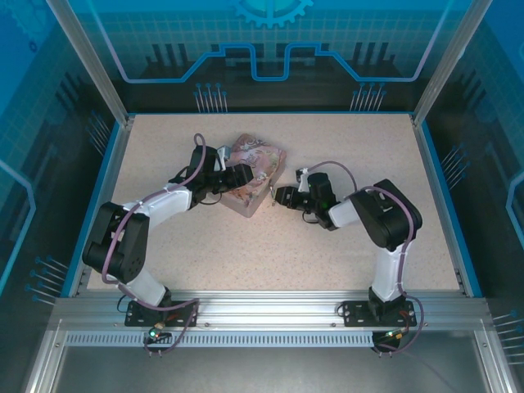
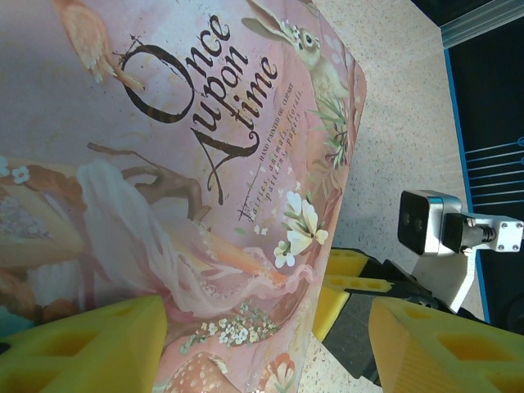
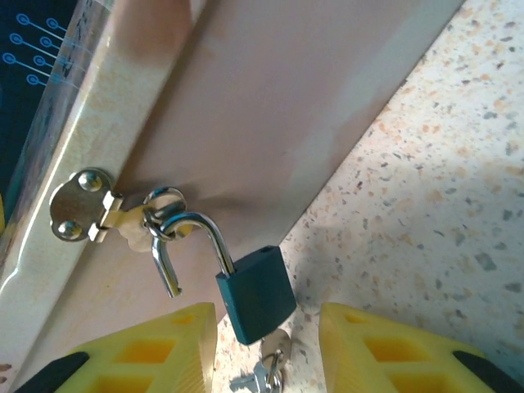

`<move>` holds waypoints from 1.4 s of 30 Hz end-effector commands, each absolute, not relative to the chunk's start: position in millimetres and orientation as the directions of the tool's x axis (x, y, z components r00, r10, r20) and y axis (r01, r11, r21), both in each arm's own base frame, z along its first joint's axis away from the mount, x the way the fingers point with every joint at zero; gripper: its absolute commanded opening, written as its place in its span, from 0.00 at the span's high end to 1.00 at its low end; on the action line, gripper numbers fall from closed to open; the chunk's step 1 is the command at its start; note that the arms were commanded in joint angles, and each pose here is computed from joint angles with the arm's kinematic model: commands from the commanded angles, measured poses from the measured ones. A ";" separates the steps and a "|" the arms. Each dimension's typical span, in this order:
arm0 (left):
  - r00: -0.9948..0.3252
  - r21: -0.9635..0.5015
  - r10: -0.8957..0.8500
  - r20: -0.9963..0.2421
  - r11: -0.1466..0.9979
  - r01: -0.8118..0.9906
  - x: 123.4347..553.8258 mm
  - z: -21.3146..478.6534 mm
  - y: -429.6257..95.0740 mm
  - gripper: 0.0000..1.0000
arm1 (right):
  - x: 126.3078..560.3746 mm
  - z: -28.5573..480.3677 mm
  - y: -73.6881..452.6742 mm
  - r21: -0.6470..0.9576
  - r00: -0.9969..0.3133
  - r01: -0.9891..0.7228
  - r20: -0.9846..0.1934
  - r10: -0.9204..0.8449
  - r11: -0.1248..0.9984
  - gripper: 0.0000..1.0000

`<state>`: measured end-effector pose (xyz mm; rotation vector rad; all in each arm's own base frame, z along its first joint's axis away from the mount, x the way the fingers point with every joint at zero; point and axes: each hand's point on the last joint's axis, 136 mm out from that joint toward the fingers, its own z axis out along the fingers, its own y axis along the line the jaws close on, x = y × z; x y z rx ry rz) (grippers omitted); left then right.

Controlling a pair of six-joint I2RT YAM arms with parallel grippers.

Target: Unlock the padlock with the key

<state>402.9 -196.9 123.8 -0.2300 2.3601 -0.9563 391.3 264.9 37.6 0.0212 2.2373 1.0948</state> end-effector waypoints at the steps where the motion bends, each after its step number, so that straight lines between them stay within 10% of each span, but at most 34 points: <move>1: -0.901 -0.608 -0.335 -0.275 0.786 -0.107 366.0 61.6 -185.3 0.32 | 386.5 20.9 276.0 0.715 -0.826 -0.249 -0.509 0.242 0.653 0.61; 26: -0.901 -0.583 -0.324 -0.288 0.806 -0.103 365.1 60.2 -180.4 0.32 | 391.8 20.9 266.5 0.726 -0.813 -0.298 -0.534 0.234 0.619 0.77; 42: -0.880 -0.558 -0.372 -0.294 0.815 -0.158 351.7 68.3 -140.5 0.32 | 397.0 45.3 248.3 0.723 -0.776 -0.346 -0.579 0.251 0.599 0.65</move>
